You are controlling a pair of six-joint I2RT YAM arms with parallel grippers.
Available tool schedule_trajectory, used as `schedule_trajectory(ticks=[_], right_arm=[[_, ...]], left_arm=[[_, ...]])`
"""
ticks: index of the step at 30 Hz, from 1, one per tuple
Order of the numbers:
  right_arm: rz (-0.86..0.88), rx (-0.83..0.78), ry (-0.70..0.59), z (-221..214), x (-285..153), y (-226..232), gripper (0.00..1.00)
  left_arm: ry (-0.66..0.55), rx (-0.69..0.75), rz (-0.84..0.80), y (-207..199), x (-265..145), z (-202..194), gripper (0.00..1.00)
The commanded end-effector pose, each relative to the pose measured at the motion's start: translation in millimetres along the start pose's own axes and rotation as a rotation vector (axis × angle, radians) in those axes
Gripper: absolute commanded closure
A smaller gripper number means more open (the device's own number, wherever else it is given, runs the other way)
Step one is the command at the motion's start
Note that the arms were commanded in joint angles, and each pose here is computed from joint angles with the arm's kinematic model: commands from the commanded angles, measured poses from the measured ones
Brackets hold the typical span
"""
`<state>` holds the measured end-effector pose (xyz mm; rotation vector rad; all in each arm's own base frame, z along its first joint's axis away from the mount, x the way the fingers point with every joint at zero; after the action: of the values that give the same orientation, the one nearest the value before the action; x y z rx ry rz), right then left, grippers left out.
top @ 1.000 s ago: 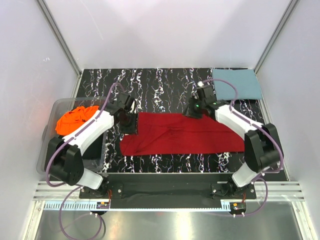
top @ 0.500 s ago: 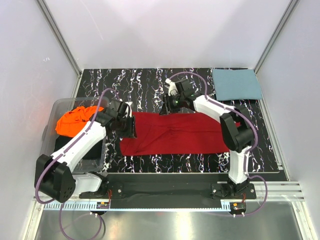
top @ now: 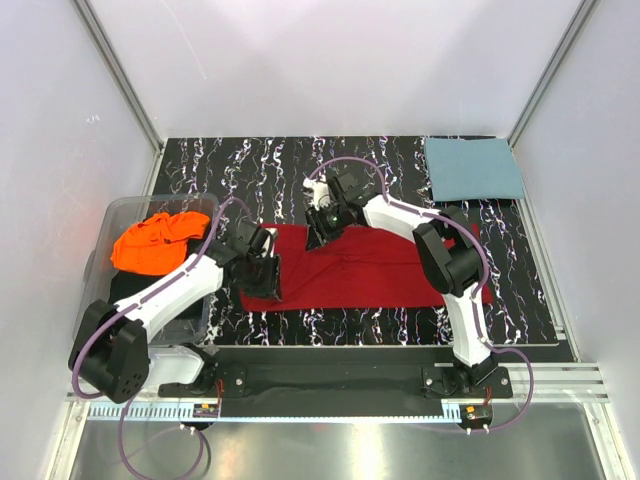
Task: Fold and stack the t-shirts
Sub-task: Fold the tshirt
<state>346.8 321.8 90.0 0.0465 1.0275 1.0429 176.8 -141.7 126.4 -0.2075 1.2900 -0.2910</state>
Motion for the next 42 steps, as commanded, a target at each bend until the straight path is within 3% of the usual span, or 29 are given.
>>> schedule_trajectory(ticks=[1, 20, 29, 34, 42], right_arm=[[0.039, -0.070, -0.008, 10, 2, 8, 0.59], [0.056, -0.106, 0.029, -3, 6, 23, 0.60], [0.018, -0.115, -0.005, 6, 0, 25, 0.73], [0.050, -0.112, -0.060, 12, -9, 35, 0.64], [0.109, -0.092, -0.039, 10, 1, 37, 0.63]], left_arm=[[-0.032, -0.010, -0.068, -11, 4, 4, 0.56], [-0.034, -0.005, -0.036, -7, 8, 5, 0.56], [-0.017, -0.002, -0.032, -6, 9, 3, 0.57], [-0.012, -0.001, -0.019, -5, 8, 2, 0.57], [-0.015, -0.003, -0.002, -2, 5, 1, 0.57]])
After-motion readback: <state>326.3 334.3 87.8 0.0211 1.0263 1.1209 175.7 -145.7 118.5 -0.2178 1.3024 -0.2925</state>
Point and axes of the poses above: each gripper's point midway between its finger pads, its own x axis out along the fingers, its own y axis along the line the jaws close on, z = x × y, the point moved 6 cm from there along -x, back along the fingers, and after that the axes turned 2 degrees about -x, right-handed, at the moved point
